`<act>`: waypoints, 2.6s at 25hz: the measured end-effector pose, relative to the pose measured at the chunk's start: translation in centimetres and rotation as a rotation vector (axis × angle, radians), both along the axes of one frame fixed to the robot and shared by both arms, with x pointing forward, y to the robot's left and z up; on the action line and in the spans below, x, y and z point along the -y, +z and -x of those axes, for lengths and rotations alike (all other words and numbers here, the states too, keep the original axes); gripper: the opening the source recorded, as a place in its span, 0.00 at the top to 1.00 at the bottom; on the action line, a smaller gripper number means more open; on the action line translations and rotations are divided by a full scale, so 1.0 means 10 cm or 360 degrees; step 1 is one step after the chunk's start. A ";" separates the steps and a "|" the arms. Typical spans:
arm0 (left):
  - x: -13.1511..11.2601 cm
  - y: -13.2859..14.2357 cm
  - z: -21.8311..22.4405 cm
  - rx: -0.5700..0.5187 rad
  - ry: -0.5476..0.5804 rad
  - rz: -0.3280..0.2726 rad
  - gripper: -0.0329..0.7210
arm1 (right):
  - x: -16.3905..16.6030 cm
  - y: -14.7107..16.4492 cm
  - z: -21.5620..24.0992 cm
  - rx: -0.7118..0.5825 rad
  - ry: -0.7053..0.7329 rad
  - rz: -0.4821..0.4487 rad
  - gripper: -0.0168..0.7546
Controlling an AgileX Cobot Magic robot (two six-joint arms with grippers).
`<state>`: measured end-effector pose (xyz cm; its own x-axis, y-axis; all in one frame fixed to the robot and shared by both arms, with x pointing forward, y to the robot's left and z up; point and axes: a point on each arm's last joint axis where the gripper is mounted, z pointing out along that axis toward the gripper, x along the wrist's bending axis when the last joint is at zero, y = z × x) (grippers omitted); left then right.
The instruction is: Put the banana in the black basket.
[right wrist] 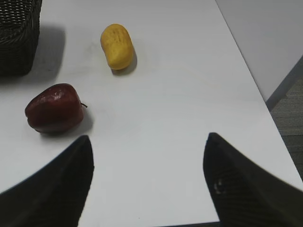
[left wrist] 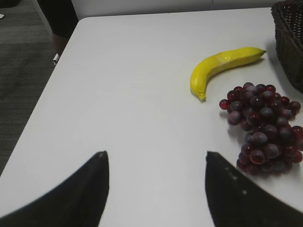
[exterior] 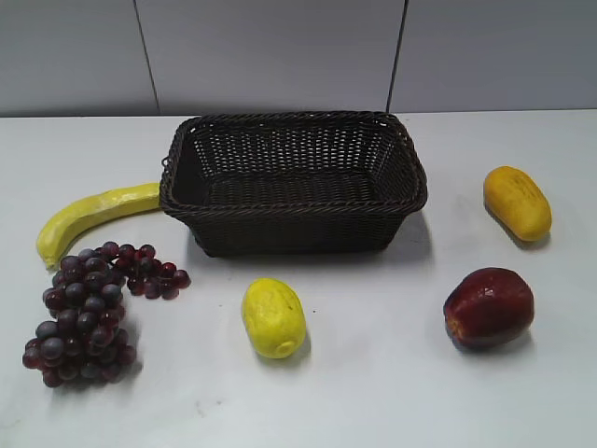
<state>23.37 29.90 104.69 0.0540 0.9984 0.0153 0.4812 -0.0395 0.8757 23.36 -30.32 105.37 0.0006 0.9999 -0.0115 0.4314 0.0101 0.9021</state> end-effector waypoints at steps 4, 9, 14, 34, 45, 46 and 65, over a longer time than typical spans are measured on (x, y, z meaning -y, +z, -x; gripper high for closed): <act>0.00 0.00 0.00 0.0000 0.0000 0.0000 0.34 | 0.00 0.00 0.00 0.0000 0.0000 0.0000 0.26; 0.00 0.00 0.00 0.0000 0.0000 0.0000 0.34 | 0.00 0.00 0.00 0.0000 0.0000 0.0000 0.26; 0.00 0.00 0.00 0.0000 0.0000 0.0000 0.34 | 0.00 0.00 0.00 0.0000 0.0000 0.0000 0.26; -0.01 0.19 -0.24 -0.0052 0.0014 -0.0009 0.34 | 0.00 0.00 0.00 0.0000 0.0000 0.0000 0.26; 0.00 0.31 -0.89 -0.0333 0.0004 -0.0042 0.16 | 0.00 0.00 0.00 0.0000 0.0000 0.0000 0.26; 0.00 0.33 -0.95 -0.0352 0.0001 -0.0055 0.17 | 0.00 0.00 0.00 0.0000 0.0000 0.0000 0.26; -0.02 0.47 -2.55 -0.0784 -0.0111 -0.0283 0.21 | 0.00 0.00 0.00 0.0000 0.0000 0.0000 0.26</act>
<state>48.84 30.12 109.38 0.1640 0.9764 0.1402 0.8249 -0.2137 0.5233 23.36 -30.32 105.37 0.0006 0.9999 -0.0115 0.4314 0.0101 0.9021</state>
